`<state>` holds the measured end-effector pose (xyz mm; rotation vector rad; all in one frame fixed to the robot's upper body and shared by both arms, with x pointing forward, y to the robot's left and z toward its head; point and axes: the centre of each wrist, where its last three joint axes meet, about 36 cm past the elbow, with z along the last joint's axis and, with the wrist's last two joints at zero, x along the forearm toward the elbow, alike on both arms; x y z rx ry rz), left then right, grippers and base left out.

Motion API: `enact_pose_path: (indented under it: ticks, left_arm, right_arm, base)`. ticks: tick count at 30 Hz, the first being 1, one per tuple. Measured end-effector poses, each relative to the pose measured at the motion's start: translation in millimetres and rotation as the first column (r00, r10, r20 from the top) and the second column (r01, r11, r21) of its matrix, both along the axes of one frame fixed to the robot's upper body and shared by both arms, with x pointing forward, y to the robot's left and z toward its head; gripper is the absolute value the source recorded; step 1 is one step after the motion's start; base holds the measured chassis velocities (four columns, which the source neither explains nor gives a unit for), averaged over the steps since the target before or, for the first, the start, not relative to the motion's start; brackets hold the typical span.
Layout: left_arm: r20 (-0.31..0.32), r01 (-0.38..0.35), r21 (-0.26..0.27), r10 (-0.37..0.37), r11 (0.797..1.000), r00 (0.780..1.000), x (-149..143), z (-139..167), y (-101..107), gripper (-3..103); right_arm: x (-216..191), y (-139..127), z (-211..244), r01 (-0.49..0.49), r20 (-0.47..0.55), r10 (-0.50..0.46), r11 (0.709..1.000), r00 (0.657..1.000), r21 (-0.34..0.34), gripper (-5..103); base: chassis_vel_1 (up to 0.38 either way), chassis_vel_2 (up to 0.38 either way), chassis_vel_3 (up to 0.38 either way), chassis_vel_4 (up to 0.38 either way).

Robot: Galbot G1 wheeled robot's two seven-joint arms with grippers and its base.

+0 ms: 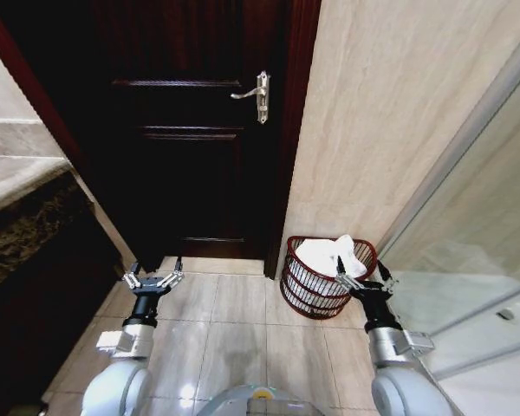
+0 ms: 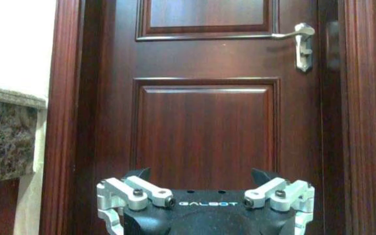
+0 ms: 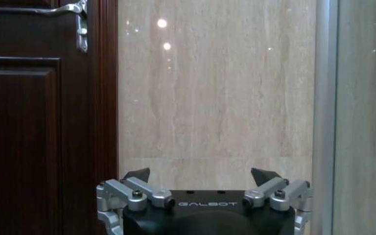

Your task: Discard the used towel into the hamper.

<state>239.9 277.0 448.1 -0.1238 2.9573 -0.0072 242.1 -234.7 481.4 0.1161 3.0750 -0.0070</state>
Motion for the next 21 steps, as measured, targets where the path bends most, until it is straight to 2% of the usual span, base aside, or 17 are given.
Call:
enact_pose_path:
  ticks: [21]
  left_arm:
    - [0.005, -0.033, -0.034, 0.033, 0.999, 0.999, 0.4, 0.4, -1.1, 100]
  right_arm:
    - [0.2, 0.8, 7.4, 0.011, 0.008, -0.011, 1.0, 1.0, 0.01, 100]
  base:
    - [0.0, 0.0, 0.0, 0.0]
